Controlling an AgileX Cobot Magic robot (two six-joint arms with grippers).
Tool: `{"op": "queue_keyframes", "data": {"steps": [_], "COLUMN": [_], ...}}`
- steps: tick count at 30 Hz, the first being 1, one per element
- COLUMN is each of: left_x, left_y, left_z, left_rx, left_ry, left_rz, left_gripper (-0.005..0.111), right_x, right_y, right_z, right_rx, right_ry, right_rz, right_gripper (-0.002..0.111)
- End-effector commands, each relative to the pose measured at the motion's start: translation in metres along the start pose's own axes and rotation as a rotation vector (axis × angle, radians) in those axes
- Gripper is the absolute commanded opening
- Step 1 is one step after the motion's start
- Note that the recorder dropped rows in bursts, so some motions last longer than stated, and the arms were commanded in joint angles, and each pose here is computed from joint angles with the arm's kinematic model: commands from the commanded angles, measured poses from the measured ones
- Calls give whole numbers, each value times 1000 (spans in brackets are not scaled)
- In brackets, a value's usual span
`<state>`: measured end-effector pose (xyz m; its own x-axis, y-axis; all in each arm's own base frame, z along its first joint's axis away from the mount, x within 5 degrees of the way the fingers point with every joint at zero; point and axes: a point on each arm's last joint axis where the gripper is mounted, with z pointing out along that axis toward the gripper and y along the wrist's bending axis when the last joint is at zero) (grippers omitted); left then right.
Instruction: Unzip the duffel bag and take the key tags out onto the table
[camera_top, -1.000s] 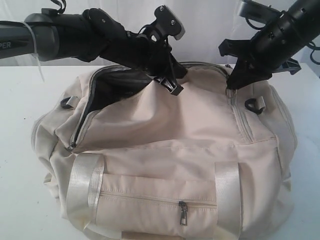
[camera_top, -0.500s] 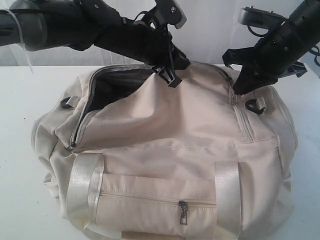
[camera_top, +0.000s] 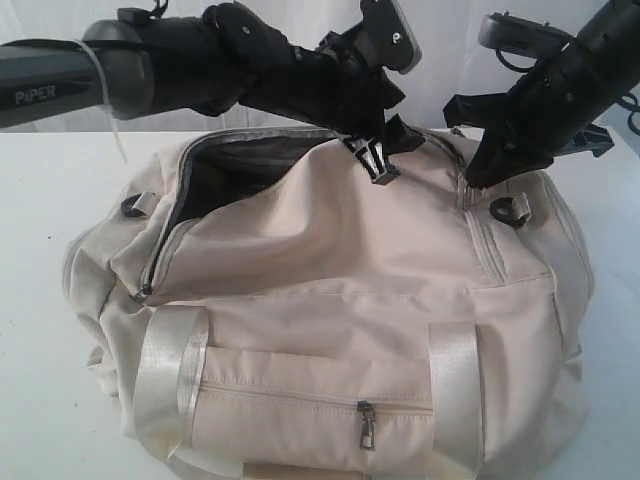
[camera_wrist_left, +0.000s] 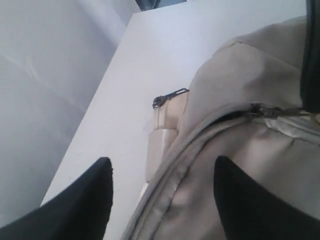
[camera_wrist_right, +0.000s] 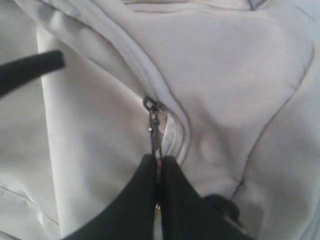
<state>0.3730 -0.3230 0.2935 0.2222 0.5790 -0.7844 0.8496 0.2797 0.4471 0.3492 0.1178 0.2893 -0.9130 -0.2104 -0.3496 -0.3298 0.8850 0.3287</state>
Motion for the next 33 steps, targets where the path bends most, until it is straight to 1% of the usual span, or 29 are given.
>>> {"op": "queue_keyframes", "data": {"steps": [1, 2, 4, 6, 9, 10, 12, 15, 23, 29, 33], "left_x": [3, 4, 4, 3, 3, 3, 3, 5, 8, 12, 12], "left_y": [-3, -4, -3, 0, 1, 2, 6, 11, 10, 9, 10], "left_z": [11, 13, 13, 13, 13, 13, 12, 11, 13, 17, 17], "left_rx": [-20, -18, -26, -60, -71, -87, -130, -148, -149, -146, -162], "left_ry": [-4, -1, -2, -6, -7, -8, -15, -14, -10, -1, -3], "left_rz": [-15, -16, -15, -17, -18, -28, -85, -107, -110, -113, -112], "left_gripper": [59, 57, 47, 30, 4, 0, 0, 0, 0, 0, 0], "right_x": [0, 0, 0, 0, 0, 1, 3, 7, 16, 33, 46], "right_y": [-1, -1, -1, -1, 0, 0, 1, 3, 12, 17, 19], "right_z": [-3, -3, -3, -3, -3, -3, -3, -5, -24, -37, -42], "right_rx": [-1, -1, 0, -10, -14, -16, -23, -42, -59, -61, -63], "right_ry": [-10, -15, -18, -20, -14, 0, 25, 63, 86, 90, 93], "right_rz": [83, 83, 102, 117, 122, 122, 130, 135, 117, 108, 108], "right_gripper": [0, 0, 0, 0, 0, 0, 0, 0, 0, 0, 0]}}
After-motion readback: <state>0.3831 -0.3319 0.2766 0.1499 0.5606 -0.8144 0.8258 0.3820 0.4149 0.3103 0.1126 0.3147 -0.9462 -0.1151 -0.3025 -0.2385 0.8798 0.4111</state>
